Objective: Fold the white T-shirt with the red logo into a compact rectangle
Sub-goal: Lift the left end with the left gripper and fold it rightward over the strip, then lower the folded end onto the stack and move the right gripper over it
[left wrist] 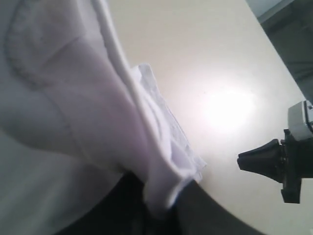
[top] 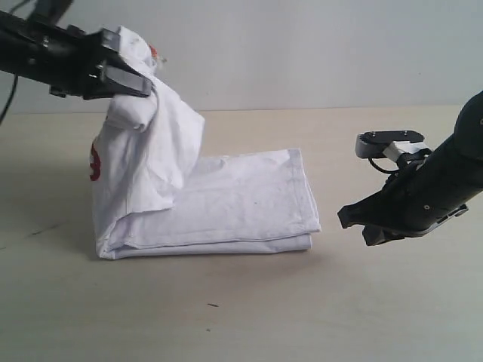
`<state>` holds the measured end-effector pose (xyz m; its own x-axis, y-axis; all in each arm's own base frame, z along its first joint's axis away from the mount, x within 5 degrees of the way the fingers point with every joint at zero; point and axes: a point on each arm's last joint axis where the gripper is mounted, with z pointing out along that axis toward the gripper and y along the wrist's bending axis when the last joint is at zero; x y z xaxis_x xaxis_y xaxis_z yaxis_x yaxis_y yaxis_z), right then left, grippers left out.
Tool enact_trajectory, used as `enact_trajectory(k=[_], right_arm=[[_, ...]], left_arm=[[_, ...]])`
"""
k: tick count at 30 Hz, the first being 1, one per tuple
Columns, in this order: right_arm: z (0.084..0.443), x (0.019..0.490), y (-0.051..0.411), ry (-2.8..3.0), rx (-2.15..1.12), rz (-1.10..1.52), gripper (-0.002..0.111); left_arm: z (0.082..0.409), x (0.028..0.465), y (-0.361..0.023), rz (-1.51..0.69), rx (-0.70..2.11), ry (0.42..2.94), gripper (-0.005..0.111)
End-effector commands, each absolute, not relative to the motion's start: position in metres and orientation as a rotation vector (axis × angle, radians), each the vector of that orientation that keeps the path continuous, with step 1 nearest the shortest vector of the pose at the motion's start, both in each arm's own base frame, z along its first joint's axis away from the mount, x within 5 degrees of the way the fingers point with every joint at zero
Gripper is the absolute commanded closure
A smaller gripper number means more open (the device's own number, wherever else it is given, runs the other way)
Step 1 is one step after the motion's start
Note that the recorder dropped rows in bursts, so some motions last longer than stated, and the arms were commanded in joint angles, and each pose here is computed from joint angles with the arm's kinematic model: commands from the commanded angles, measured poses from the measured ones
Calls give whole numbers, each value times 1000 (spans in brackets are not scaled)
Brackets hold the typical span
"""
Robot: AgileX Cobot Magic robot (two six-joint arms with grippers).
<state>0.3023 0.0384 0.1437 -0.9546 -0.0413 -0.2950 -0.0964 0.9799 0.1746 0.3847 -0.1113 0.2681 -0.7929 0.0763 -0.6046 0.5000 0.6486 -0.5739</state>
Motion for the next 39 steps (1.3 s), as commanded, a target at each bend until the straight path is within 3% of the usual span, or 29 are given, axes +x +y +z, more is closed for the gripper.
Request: enact_trajectory(k=[1,5,7,8,10,12,16,21,26,33,39], right_arm=[[144,302,38,2828,-98,274,99],[144,302,38,2828,-98,274,99],[144,302,38,2826,-97,273,99],[144,302,38,2824,-97,272,99],[144,302,38,2824,-97,272,99],[144,302,38,2829,-98,275,99],[144,301,38,2837,-100,279,99],[146,303,42,2818,-27,348,99],[161,316,64,2569,-17,709,99],[170,355,72,2439,-4,812,99],[141,379,75,2485,6,828,100]], left_arm=[[238,389,-165,-967,476,2341,107],[193,382,-217,-968,535,2410,101],[179,374,-238,-1056,557,2420,73],[179,368,-249,-1120,649,2389,52],[189,364,-260,-1197,804,2303,22],[201,369,-259,-1201,818,2284,15],[211,379,-239,-1038,875,2337,18],[200,391,-199,-784,876,2499,25],[167,399,-194,-667,860,2545,67],[122,394,-220,-747,872,2590,54],[112,370,-243,-863,1039,2651,54]])
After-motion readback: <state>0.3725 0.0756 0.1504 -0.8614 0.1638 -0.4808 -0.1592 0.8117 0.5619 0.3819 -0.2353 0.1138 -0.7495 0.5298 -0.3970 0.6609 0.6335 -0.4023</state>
